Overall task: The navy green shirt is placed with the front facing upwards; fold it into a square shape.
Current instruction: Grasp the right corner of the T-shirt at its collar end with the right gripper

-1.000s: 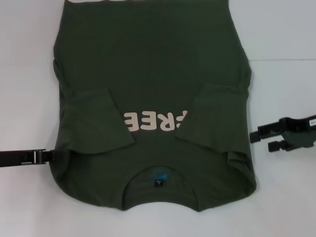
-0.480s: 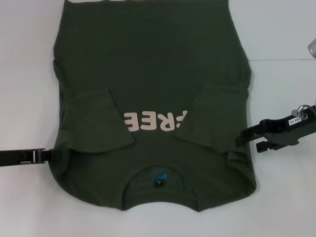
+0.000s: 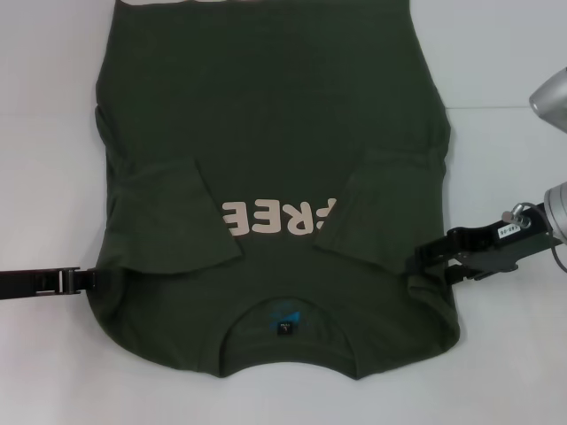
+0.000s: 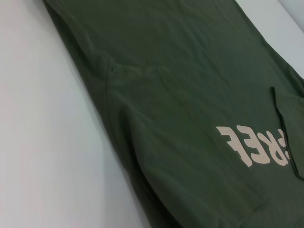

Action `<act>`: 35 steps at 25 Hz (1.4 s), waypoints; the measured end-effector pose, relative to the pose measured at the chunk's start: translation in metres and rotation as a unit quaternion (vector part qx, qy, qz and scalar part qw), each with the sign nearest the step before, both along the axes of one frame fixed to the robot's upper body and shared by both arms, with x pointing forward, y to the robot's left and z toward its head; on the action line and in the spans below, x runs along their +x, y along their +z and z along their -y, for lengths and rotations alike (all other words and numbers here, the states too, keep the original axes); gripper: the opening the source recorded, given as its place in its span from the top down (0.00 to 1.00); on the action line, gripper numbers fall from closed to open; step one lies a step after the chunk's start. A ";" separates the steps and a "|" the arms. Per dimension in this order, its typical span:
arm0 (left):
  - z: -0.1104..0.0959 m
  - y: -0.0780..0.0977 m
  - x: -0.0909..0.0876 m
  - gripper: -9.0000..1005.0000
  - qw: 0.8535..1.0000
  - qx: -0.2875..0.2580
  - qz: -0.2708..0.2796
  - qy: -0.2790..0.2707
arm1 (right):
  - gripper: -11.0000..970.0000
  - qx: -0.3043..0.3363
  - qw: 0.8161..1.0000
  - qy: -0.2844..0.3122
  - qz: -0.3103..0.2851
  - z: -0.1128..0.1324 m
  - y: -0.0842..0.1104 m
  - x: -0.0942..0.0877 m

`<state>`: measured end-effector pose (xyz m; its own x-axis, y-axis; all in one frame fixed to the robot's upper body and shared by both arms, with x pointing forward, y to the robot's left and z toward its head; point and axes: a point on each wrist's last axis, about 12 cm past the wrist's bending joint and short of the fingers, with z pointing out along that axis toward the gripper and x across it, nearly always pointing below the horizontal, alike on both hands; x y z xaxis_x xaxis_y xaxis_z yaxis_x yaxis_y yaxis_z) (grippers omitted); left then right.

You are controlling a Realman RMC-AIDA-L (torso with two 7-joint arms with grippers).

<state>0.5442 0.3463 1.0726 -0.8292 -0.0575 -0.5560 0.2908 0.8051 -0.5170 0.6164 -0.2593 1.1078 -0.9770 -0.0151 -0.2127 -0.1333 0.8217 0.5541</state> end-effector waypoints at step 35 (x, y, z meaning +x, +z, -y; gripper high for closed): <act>0.001 0.001 0.002 0.94 1.000 0.001 0.003 -0.003 | 0.25 -0.002 1.000 -0.005 0.000 -0.003 -0.006 -0.002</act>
